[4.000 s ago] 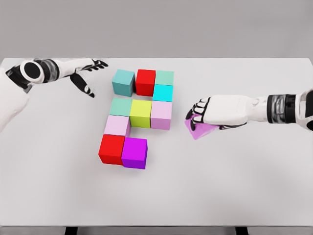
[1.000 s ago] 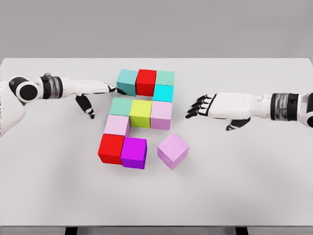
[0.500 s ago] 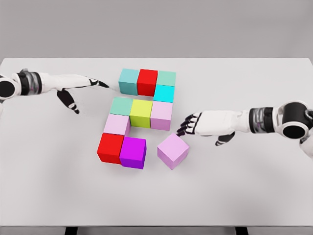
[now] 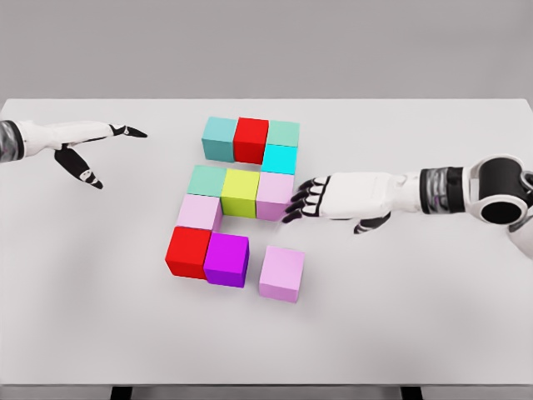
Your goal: Assemble the squares on the desktop into the number 2
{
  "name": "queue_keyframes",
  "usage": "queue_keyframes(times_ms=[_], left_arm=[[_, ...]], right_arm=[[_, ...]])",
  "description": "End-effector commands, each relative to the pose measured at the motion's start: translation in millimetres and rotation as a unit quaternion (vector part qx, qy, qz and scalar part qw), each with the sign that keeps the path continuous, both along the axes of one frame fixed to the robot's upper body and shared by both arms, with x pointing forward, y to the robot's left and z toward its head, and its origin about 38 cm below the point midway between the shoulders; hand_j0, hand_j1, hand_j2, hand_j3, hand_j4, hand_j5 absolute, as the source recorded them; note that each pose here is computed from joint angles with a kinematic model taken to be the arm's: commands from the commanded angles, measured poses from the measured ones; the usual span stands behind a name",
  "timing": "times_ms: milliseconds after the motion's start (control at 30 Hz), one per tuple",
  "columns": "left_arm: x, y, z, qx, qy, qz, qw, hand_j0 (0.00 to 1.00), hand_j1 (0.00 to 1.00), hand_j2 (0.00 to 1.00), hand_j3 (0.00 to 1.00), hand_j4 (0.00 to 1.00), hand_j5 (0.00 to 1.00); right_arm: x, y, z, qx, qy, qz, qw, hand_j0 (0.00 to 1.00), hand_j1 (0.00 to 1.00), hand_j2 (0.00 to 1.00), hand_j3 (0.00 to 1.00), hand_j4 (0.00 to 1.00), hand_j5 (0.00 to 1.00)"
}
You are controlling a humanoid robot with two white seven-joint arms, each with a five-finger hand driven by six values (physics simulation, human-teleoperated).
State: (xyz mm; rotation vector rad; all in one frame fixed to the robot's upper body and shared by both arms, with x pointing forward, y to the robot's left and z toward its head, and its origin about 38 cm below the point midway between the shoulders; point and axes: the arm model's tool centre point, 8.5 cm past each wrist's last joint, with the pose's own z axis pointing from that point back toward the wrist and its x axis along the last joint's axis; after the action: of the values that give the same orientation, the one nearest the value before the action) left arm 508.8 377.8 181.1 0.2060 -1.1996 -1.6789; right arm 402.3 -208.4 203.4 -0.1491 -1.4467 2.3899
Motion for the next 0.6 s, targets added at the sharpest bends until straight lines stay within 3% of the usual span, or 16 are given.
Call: queue_keyframes(times_ms=[0,67,167,333,567], left_arm=[[0.2,0,1.2,-0.004,-0.001,0.002,1.0,1.0,1.0,1.0,1.0,1.0,1.0],[-0.3,0,1.0,-0.003,-0.001,0.001,1.0,1.0,1.0,1.0,1.0,1.0,1.0],[-0.4,1,1.3,-0.004,-0.001,0.002,1.0,1.0,1.0,1.0,1.0,1.0,1.0],[-1.4,1,-0.9,-0.004,0.001,0.002,1.0,1.0,1.0,1.0,1.0,1.0,1.0],[-2.9,2,-4.6,-0.002,0.005,0.002,1.0,1.0,1.0,1.0,1.0,1.0,1.0]], right_arm=[[2.1,-24,11.8,-0.007,-0.004,-0.022,0.9997,1.0,1.0,1.0,1.0,1.0,1.0],[-24.1,-55,36.2,-0.047,-0.021,-0.016,0.9986,1.0,1.0,1.0,1.0,1.0,1.0],[-35.4,-88,36.6,-0.092,-0.013,-0.038,0.995,1.0,1.0,1.0,1.0,1.0,1.0],[-57.9,-62,-20.5,-0.103,0.062,0.01,0.9927,1.0,1.0,1.0,1.0,1.0,1.0],[-58.9,-19,-29.8,-0.081,0.068,0.061,0.9925,1.0,1.0,1.0,1.0,1.0,1.0]])
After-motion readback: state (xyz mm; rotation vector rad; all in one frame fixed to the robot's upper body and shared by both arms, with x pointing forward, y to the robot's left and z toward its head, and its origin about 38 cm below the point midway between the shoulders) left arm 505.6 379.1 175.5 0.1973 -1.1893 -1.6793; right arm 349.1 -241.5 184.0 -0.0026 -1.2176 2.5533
